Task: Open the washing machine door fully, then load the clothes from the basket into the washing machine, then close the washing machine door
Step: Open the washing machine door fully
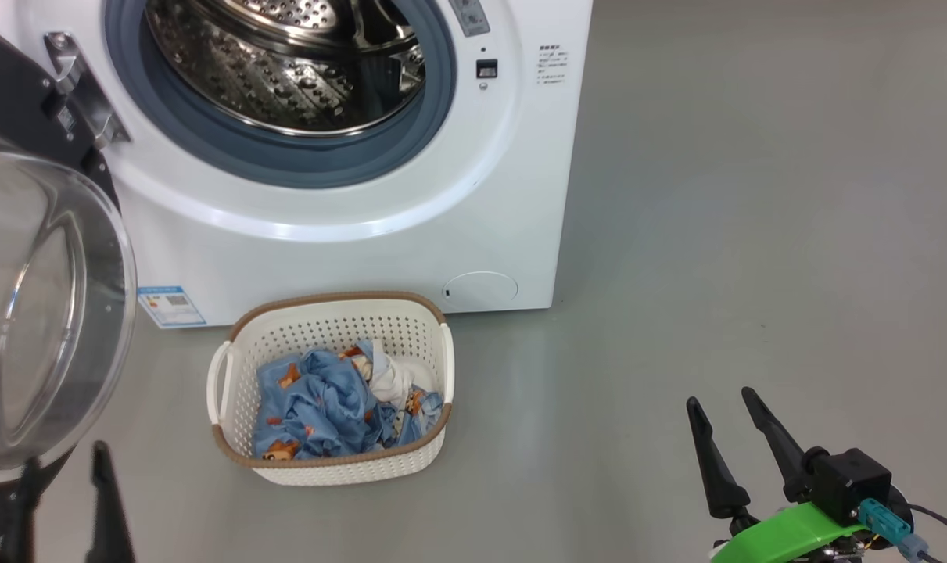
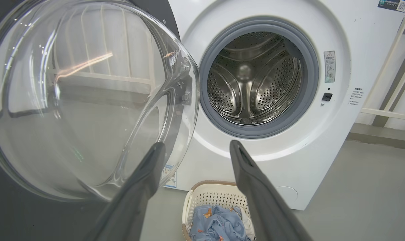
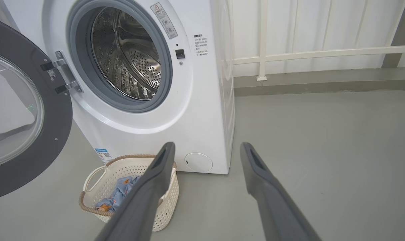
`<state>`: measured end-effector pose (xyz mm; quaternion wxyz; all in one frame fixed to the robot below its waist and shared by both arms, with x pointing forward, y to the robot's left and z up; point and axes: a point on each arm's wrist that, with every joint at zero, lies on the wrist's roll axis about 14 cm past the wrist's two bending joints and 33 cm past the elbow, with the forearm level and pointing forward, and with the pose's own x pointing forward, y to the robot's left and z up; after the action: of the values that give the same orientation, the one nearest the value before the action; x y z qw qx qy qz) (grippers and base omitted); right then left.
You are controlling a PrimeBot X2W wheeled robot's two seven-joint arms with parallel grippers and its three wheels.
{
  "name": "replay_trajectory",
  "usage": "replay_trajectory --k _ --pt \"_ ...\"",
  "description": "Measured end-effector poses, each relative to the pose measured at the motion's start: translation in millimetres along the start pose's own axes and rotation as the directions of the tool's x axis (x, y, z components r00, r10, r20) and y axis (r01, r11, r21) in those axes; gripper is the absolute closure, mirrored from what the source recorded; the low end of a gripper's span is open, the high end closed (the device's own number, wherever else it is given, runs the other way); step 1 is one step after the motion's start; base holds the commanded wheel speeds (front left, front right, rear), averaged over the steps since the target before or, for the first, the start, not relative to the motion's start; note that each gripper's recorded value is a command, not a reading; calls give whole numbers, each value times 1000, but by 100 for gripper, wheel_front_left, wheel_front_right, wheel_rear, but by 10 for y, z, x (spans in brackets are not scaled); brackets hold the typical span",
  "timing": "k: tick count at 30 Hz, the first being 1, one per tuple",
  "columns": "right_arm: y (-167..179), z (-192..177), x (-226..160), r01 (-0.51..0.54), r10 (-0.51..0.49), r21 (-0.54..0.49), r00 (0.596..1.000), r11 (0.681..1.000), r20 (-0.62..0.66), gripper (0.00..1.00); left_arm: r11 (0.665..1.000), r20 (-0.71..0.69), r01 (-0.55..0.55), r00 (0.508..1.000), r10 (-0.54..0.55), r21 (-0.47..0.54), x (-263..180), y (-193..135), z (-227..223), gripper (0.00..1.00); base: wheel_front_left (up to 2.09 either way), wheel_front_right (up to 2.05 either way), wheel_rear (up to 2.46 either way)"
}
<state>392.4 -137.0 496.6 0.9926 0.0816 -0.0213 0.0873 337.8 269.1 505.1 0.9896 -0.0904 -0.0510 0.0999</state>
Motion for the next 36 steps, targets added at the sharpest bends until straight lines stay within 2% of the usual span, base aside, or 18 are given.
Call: replay_trajectory --k 12,21,36 --pt "-19 152 -260 17 -16 -11 999 1000 43 0 982 -51 187 981 -188 -7 -162 -576 -153 0 0 0 0" --pt "-24 252 -331 22 -20 -23 997 999 73 0 973 -67 232 971 -231 0 -265 -699 -194 0 0 0 0" --pt "-3 201 -365 17 -16 -20 998 1000 58 0 975 -72 223 973 -221 11 -330 -666 -203 0 0 0 0"
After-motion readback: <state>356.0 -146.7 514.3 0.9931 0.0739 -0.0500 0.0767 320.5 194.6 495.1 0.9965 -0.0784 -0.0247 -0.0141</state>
